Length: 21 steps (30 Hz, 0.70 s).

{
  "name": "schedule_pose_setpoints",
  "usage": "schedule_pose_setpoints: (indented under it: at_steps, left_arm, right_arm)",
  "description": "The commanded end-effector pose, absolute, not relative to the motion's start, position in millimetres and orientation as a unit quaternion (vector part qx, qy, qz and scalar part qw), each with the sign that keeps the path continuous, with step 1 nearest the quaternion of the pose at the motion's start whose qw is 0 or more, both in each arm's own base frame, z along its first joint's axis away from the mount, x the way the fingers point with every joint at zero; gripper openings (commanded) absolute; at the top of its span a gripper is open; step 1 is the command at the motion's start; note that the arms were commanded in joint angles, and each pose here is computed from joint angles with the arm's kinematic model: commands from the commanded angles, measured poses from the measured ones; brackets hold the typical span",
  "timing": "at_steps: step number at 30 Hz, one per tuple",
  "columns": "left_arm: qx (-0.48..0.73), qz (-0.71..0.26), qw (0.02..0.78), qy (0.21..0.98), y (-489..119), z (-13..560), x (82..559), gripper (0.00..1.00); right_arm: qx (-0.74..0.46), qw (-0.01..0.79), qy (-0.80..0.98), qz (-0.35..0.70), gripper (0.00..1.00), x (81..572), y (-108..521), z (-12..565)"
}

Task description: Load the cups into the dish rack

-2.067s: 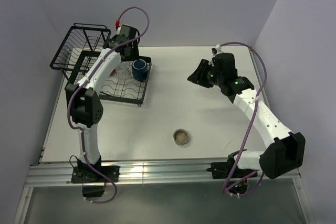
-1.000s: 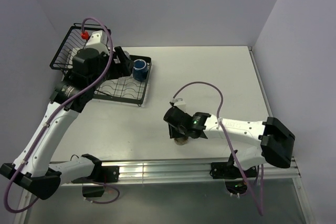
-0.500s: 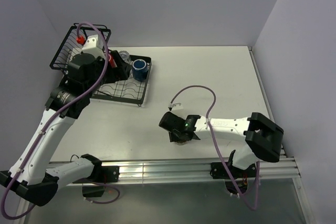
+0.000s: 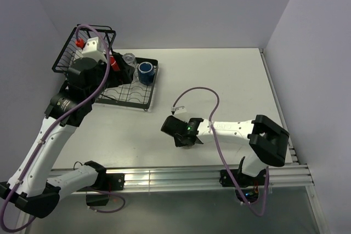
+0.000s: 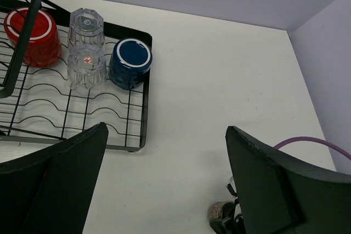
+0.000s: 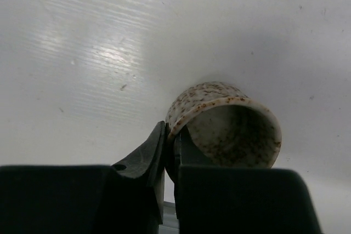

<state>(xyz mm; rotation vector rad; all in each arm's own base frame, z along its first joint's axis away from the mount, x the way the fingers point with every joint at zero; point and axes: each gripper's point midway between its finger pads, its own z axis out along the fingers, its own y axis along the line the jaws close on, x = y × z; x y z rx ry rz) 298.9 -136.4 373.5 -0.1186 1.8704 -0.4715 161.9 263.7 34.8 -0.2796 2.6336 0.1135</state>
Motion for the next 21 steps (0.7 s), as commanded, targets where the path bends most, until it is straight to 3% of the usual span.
schedule_pose_setpoints:
  at_steps: [1, 5, 12, 15, 21]
  left_arm:
    - [-0.047, -0.202, 0.584, 0.785, -132, 380, 298, 0.96]
    - [-0.020, -0.261, 0.582, 0.770, -145, 384, 298, 0.99]
    - [0.058, -0.400, 0.589, 0.700, -179, 396, 284, 0.99]
    - [0.063, -0.457, 0.577, 0.674, -193, 406, 279, 0.99]
    - [0.063, -0.528, 0.529, 0.661, -218, 403, 290, 0.99]
  right_arm:
    - [-0.102, 0.283, 0.952, 0.055, 0.00, 179, 279, 67]
    - [-0.089, 0.308, 0.939, 0.126, 0.00, 206, 288, 114]
    - [-0.055, 0.335, 0.868, 0.363, 0.00, 247, 283, 236]
    - [-0.098, 0.336, 0.808, 0.474, 0.00, 237, 288, 299]
    - [-0.163, 0.374, 0.717, 0.565, 0.00, 214, 284, 373]
